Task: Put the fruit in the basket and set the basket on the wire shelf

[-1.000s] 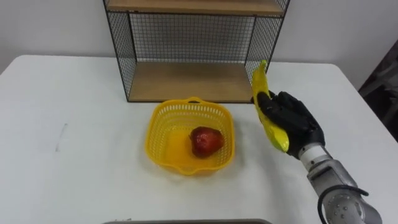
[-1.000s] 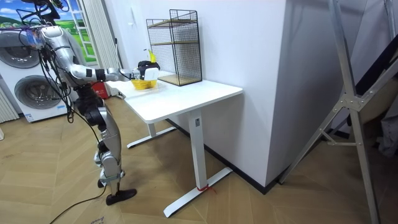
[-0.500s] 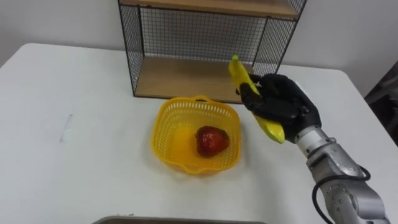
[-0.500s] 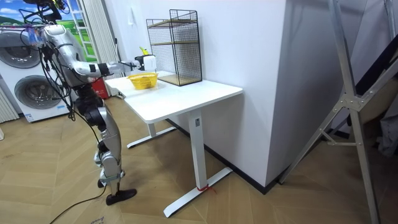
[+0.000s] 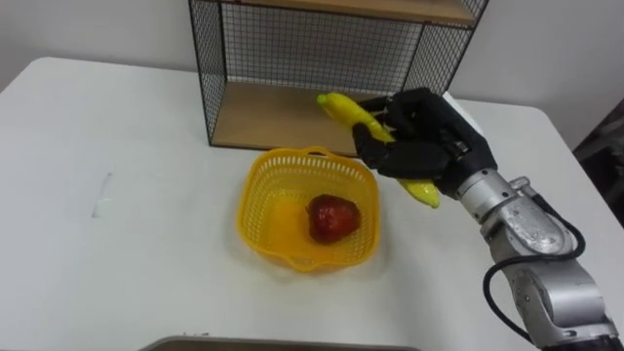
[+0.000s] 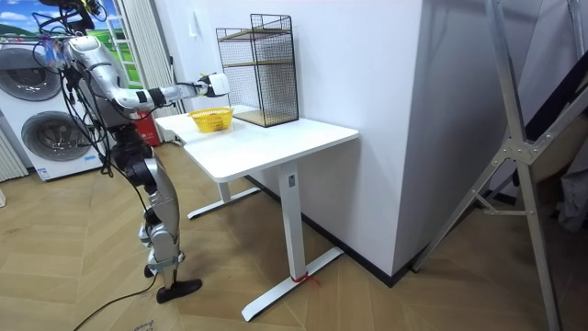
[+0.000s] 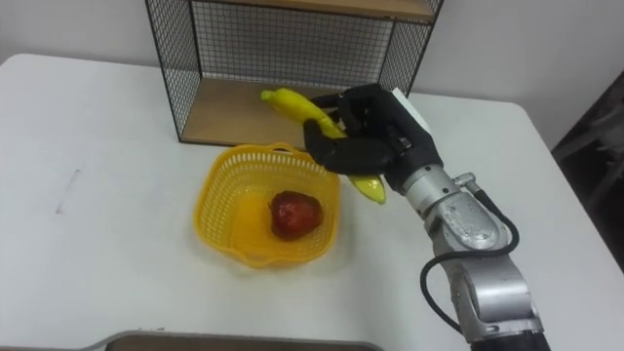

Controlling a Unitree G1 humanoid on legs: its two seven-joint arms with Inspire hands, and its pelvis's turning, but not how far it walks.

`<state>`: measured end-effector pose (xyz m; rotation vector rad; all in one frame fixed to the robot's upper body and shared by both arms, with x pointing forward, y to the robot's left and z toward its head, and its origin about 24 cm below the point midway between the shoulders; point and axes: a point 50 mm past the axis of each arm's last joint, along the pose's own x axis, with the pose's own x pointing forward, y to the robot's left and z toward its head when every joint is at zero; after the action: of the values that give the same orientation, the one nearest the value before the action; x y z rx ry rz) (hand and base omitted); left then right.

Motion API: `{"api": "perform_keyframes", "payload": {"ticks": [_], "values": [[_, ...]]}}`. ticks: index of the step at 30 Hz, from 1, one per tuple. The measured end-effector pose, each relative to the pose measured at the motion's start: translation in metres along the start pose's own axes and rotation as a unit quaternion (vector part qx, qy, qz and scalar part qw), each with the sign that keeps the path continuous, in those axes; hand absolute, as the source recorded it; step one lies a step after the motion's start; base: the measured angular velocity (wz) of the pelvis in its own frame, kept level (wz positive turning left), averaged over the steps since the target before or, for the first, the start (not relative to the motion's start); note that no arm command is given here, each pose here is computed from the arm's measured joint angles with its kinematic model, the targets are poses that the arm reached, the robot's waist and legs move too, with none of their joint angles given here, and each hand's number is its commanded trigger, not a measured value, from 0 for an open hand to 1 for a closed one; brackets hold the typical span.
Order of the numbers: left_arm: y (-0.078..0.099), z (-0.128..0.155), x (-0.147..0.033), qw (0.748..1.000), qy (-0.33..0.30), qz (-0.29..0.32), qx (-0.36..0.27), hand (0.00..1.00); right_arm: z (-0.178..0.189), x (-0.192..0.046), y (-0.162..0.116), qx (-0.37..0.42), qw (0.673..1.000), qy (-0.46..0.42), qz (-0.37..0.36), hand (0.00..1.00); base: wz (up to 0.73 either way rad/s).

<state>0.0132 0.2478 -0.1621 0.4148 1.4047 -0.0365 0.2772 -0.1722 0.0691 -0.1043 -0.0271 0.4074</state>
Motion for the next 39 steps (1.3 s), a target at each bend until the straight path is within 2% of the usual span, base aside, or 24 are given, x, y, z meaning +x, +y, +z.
{"api": "perform_keyframes", "payload": {"ticks": [1, 2, 3, 4, 16, 23, 39], "values": [[0.000, 0.000, 0.000, 1.000, -0.001, 0.000, 0.000, 0.00, 0.000, 0.000, 0.001, -0.002, 1.000, 0.001, 0.002, 0.94, 0.00], [0.001, 0.001, 0.000, 1.000, -0.001, 0.000, 0.002, 0.00, -0.001, 0.001, 0.002, -0.004, 1.000, 0.003, 0.004, 0.50, 0.00], [0.001, 0.002, 0.000, 1.000, -0.002, 0.001, 0.006, 0.00, -0.001, 0.001, 0.003, -0.006, 1.000, 0.004, 0.006, 0.15, 0.00], [0.002, 0.002, 0.000, 1.000, -0.002, 0.001, 0.006, 0.00, -0.001, 0.001, 0.003, -0.006, 1.000, 0.004, 0.006, 0.00, 0.00], [0.003, 0.005, 0.001, 1.000, -0.006, 0.001, 0.016, 0.00, -0.003, 0.001, 0.005, -0.013, 1.000, 0.011, 0.011, 0.00, 0.03], [0.004, 0.016, 0.002, 0.999, -0.016, 0.000, 0.033, 0.00, -0.017, 0.001, 0.014, -0.024, 0.998, 0.044, 0.034, 0.00, 0.00], [0.004, 0.015, 0.002, 0.999, -0.015, 0.000, 0.037, 0.00, -0.025, 0.000, 0.021, -0.036, 0.996, 0.064, 0.055, 0.00, 0.01]]}}
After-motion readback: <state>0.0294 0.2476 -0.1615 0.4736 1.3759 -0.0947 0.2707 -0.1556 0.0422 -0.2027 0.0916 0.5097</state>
